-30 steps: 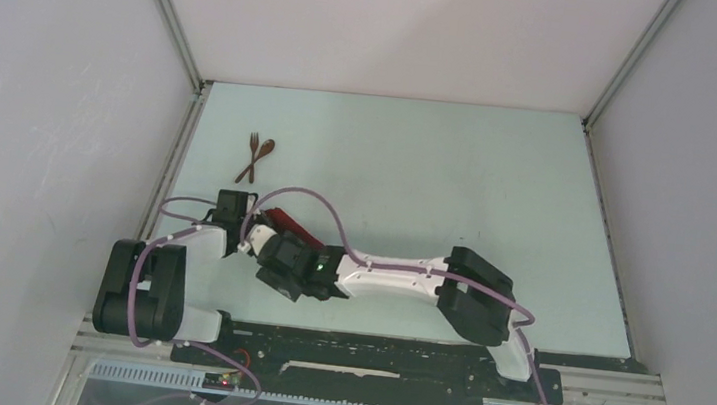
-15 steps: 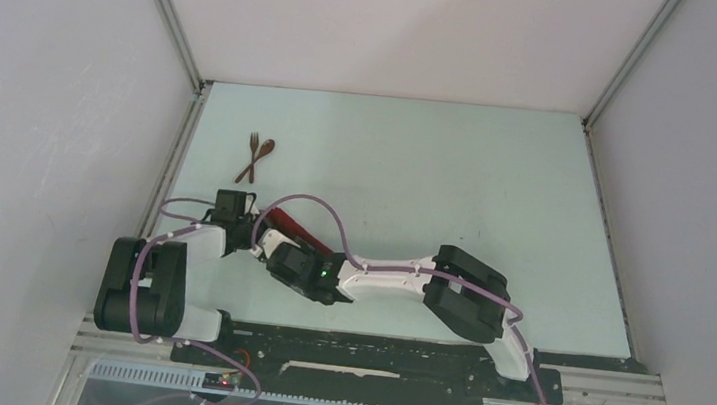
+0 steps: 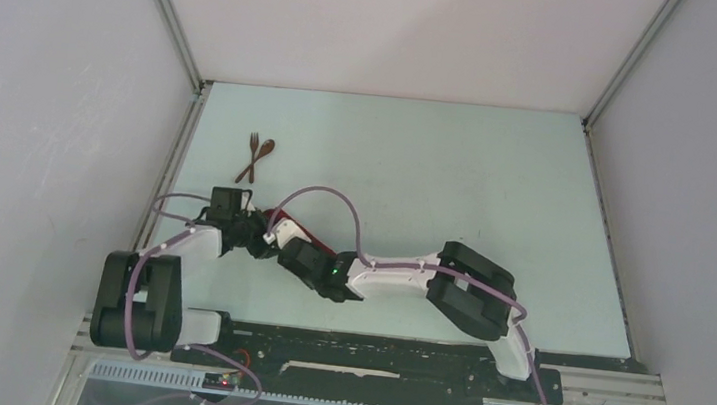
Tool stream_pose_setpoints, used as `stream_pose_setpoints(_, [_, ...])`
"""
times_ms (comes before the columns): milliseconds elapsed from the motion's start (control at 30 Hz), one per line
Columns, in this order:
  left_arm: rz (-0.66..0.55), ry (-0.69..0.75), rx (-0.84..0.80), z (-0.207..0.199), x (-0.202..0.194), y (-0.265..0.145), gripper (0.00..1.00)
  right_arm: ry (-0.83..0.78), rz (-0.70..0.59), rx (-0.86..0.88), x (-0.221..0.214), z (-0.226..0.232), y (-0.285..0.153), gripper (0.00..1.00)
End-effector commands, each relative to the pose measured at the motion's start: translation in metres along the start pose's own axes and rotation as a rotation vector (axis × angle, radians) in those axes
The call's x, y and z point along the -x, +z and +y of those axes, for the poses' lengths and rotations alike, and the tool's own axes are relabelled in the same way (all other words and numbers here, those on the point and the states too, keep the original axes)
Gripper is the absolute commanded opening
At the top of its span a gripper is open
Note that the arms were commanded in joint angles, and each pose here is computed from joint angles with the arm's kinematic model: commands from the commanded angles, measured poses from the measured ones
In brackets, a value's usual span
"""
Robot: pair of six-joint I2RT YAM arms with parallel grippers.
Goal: Fold the napkin into a case and place the utensils inside
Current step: Pick up the smaller rectangle-folded napkin from the center of the board, then turn over the smaller rectangle-folded napkin at the center of the board.
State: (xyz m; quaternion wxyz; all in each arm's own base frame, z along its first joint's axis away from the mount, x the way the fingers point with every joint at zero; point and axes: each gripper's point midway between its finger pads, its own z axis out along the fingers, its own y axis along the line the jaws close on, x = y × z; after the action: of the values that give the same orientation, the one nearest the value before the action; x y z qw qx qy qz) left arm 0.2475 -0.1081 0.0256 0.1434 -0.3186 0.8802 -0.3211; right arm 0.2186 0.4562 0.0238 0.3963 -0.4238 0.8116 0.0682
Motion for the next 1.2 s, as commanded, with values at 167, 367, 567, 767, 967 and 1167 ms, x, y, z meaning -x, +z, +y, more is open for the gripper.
stream_pose_setpoints(167, [-0.271, 0.301, -0.13, -0.094, 0.047, -0.1, 0.44, 0.331, 0.03, 0.545, 0.023, -0.001, -0.079, 0.0])
stream_pose_setpoints(367, [-0.433, 0.439, -0.12, -0.121, 0.057, -0.158, 0.5, 0.663, 0.07, 1.032, 0.029, -0.004, -0.128, 0.0])
stream_pose_setpoints(567, [-0.33, 0.455, -0.162, -0.124, 0.041, -0.15, 0.51, 1.009, 0.108, 1.187, -0.006, -0.04, -0.119, 0.0])
stream_pose_setpoints(767, [-0.23, 0.453, -0.182, -0.118, 0.028, -0.131, 0.51, 1.187, 0.054, 1.159, -0.051, -0.076, -0.094, 0.0])
stream_pose_setpoints(967, [-0.087, 0.478, -0.181, -0.118, 0.0, -0.094, 0.52, 1.268, 0.087, 1.015, -0.088, -0.099, -0.077, 0.13])
stream_pose_setpoints(1167, [0.116, 0.477, -0.273, -0.14, -0.053, -0.033, 0.49, 1.189, 0.282, 0.597, -0.141, -0.141, -0.075, 0.58])
